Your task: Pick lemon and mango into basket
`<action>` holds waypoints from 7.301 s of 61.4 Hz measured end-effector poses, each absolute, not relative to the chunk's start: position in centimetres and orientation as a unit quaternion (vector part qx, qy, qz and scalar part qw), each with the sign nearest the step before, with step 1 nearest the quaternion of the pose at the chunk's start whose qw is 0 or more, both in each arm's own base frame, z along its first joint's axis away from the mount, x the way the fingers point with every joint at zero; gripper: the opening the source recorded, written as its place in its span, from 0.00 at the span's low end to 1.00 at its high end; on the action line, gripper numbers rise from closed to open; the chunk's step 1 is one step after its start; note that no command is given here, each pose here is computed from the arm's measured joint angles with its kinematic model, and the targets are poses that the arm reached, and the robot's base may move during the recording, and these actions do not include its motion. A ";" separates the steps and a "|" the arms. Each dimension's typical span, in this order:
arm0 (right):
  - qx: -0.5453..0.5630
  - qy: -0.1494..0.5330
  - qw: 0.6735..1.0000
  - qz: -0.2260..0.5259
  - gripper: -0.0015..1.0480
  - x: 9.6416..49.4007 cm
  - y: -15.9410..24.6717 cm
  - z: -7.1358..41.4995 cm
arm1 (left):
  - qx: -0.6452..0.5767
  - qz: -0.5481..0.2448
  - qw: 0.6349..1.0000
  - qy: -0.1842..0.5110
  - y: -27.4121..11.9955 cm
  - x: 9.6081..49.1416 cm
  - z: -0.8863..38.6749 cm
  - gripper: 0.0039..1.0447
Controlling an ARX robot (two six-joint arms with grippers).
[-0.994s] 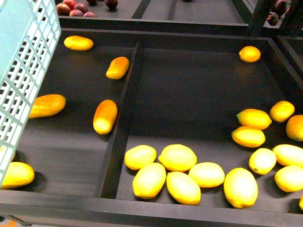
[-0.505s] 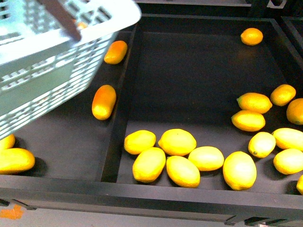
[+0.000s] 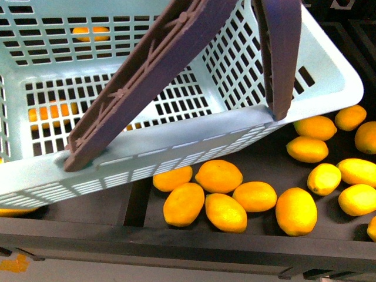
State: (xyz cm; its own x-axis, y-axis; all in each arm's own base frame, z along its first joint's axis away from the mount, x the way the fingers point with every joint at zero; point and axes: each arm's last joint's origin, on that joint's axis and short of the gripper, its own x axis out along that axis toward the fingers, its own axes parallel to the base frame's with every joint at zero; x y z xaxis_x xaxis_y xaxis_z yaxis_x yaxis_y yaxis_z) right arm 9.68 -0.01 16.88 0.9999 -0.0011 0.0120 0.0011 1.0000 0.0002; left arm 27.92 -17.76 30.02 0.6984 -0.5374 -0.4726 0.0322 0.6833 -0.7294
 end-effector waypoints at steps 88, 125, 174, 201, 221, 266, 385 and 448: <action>-0.271 0.406 0.863 0.128 0.92 30.5 0.1 1.6 | -0.351 -0.188 0.849 0.348 -18.2 27.7 30.2 0.04; -0.328 0.394 0.840 0.175 0.92 38.7 2.3 -1.5 | -0.351 -0.187 0.849 0.348 -18.2 27.7 30.2 0.04; -0.327 0.412 0.834 0.166 0.91 42.3 1.5 -4.5 | -0.351 -0.187 0.849 0.348 -18.2 27.7 30.2 0.04; -0.289 0.417 0.849 0.152 0.54 41.8 -0.1 -3.8 | -0.351 -0.187 0.849 0.348 -18.2 27.7 30.2 0.04; -0.191 0.320 0.921 0.113 0.54 38.7 -3.9 6.3 | -0.351 -0.187 0.849 0.348 -18.2 27.7 30.2 0.04; 0.051 0.119 0.980 0.153 0.54 30.7 6.3 25.4 | -0.351 -0.187 0.849 0.348 -18.2 27.7 30.2 0.04; 0.001 0.002 1.000 0.002 0.21 15.0 0.1 17.7 | -0.350 -0.187 0.849 0.348 -18.3 27.7 30.2 0.04; 0.001 0.003 1.000 0.000 0.92 14.9 0.0 17.6 | -0.350 -0.184 0.850 0.347 -18.3 27.7 30.2 0.04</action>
